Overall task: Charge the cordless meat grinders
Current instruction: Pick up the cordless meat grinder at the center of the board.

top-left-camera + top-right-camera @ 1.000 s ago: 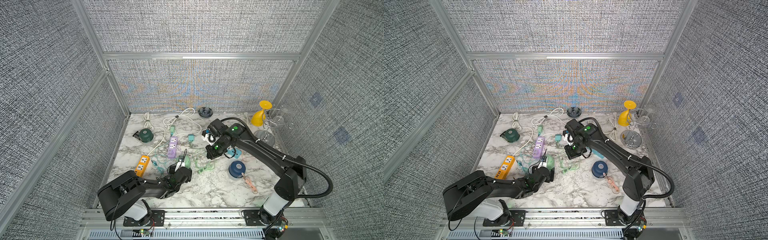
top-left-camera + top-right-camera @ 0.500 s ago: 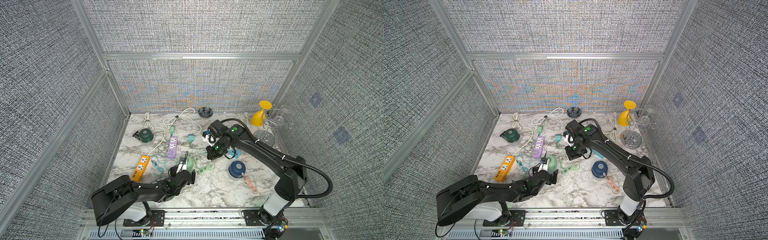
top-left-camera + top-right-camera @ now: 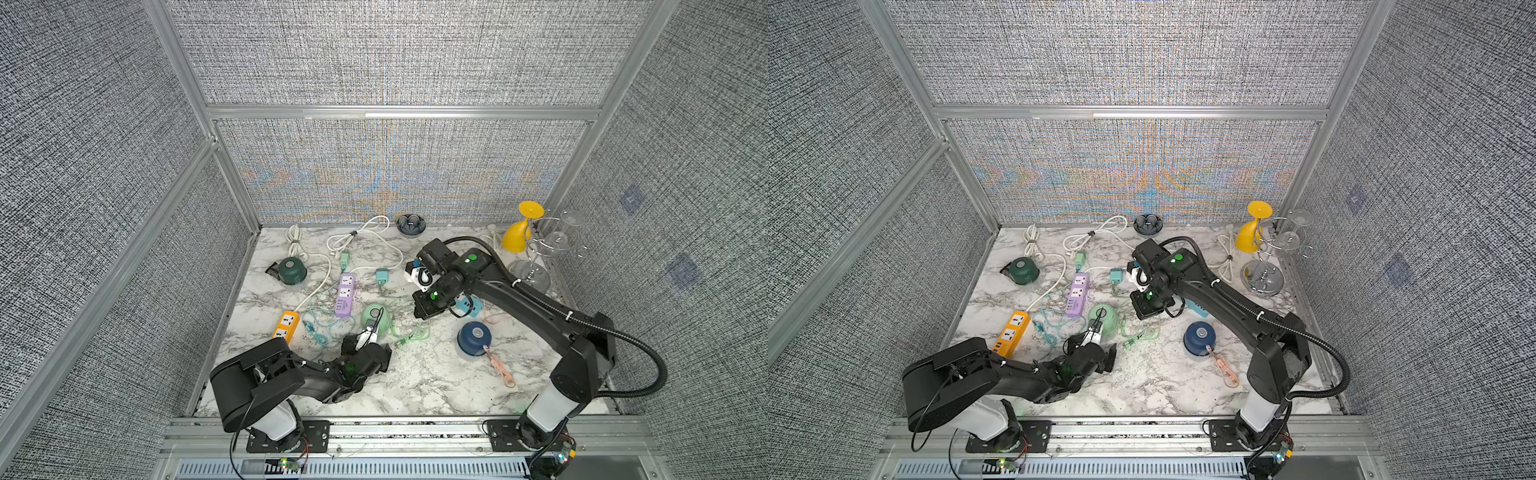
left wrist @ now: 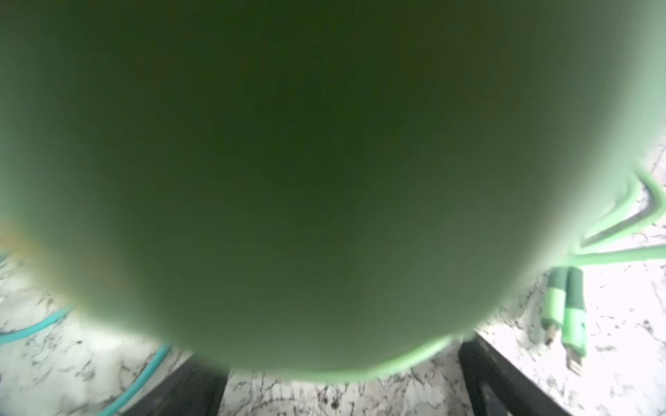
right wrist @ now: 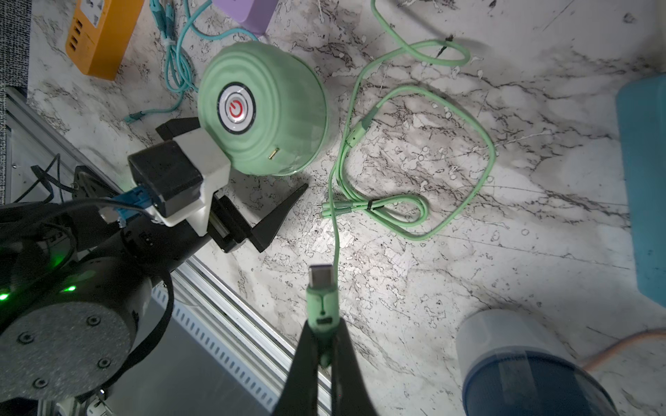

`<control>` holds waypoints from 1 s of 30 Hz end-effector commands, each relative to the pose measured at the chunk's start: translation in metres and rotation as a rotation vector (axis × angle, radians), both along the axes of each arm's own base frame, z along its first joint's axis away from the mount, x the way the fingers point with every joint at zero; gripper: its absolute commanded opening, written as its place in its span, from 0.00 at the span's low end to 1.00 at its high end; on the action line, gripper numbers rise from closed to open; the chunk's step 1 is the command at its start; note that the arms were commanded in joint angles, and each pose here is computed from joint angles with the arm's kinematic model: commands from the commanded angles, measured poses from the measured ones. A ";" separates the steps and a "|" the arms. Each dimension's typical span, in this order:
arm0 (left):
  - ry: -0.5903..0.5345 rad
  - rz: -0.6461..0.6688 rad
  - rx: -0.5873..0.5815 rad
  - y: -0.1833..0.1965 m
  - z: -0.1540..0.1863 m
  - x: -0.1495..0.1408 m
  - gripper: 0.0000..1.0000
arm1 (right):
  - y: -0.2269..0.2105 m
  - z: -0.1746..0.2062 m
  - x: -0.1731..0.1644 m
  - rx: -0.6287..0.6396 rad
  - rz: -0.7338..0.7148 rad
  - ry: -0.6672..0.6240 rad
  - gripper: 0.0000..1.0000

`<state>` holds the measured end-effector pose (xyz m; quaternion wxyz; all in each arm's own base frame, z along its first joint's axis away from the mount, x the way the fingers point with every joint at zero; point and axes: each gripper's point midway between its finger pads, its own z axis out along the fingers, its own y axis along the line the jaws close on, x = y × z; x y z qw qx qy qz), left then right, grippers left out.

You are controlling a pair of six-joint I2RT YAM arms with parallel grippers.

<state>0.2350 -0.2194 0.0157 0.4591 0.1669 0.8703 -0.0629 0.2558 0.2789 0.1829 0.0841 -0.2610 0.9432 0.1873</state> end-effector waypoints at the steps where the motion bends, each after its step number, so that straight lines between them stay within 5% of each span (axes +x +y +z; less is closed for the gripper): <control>1: -0.046 -0.006 0.018 0.003 0.005 0.006 0.99 | -0.001 0.001 -0.002 0.002 0.005 0.004 0.00; 16: -0.061 -0.149 -0.074 -0.021 0.017 0.025 0.99 | 0.001 0.000 -0.002 0.002 0.008 0.013 0.00; 30: -0.112 -0.088 -0.053 -0.016 0.021 0.047 0.99 | 0.000 -0.001 -0.003 -0.001 0.010 0.023 0.00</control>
